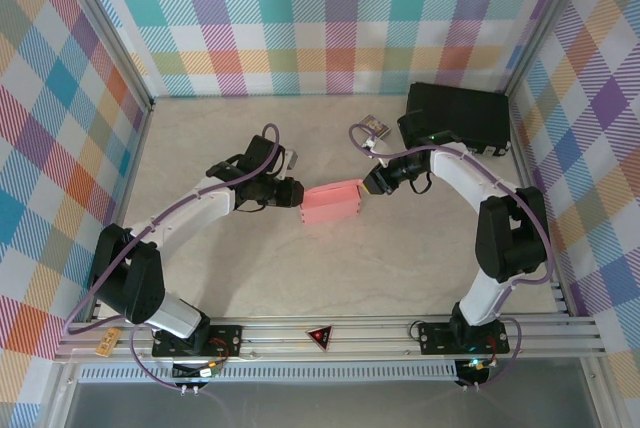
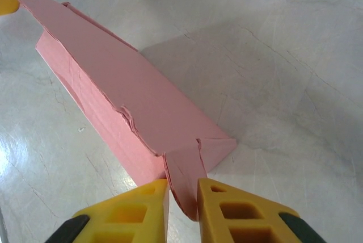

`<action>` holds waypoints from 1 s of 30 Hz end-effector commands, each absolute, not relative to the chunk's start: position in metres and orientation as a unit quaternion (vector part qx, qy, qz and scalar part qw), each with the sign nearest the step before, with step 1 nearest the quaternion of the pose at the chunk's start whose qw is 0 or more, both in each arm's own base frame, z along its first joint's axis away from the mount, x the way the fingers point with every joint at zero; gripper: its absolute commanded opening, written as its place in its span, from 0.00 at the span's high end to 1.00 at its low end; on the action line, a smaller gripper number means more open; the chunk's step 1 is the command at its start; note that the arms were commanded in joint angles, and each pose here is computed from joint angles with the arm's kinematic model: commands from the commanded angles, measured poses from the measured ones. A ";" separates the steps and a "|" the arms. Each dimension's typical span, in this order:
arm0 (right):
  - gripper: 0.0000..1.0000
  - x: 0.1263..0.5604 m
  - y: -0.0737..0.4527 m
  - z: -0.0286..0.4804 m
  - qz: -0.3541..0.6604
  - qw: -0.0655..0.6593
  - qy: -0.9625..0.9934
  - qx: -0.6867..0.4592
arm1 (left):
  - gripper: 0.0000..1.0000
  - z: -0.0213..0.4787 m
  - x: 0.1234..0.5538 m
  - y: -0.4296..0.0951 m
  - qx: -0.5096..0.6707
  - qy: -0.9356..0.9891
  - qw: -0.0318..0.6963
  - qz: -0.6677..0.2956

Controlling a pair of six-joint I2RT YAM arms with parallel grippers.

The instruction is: Fold the paper box

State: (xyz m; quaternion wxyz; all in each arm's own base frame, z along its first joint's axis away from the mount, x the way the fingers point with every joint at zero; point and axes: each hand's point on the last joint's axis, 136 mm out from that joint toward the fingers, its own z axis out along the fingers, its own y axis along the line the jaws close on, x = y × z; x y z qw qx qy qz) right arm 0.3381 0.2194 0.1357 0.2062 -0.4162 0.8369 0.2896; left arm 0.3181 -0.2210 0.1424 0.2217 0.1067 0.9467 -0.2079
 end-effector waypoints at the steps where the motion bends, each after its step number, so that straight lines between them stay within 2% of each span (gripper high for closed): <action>1: 0.77 0.337 0.222 0.144 0.292 0.204 0.835 -0.418 | 0.68 0.144 0.308 -0.214 0.106 0.949 0.215 -0.203; 6: 0.78 0.336 0.220 0.143 0.286 0.200 0.839 -0.417 | 0.69 0.145 0.306 -0.213 0.106 0.949 0.216 -0.203; 16: 0.83 0.331 0.219 0.144 0.288 0.194 0.840 -0.417 | 0.83 0.142 0.307 -0.216 0.103 0.950 0.210 -0.209; 30: 0.91 0.323 0.234 0.150 0.320 0.189 0.826 -0.424 | 0.85 0.141 0.308 -0.223 0.101 0.948 0.204 -0.224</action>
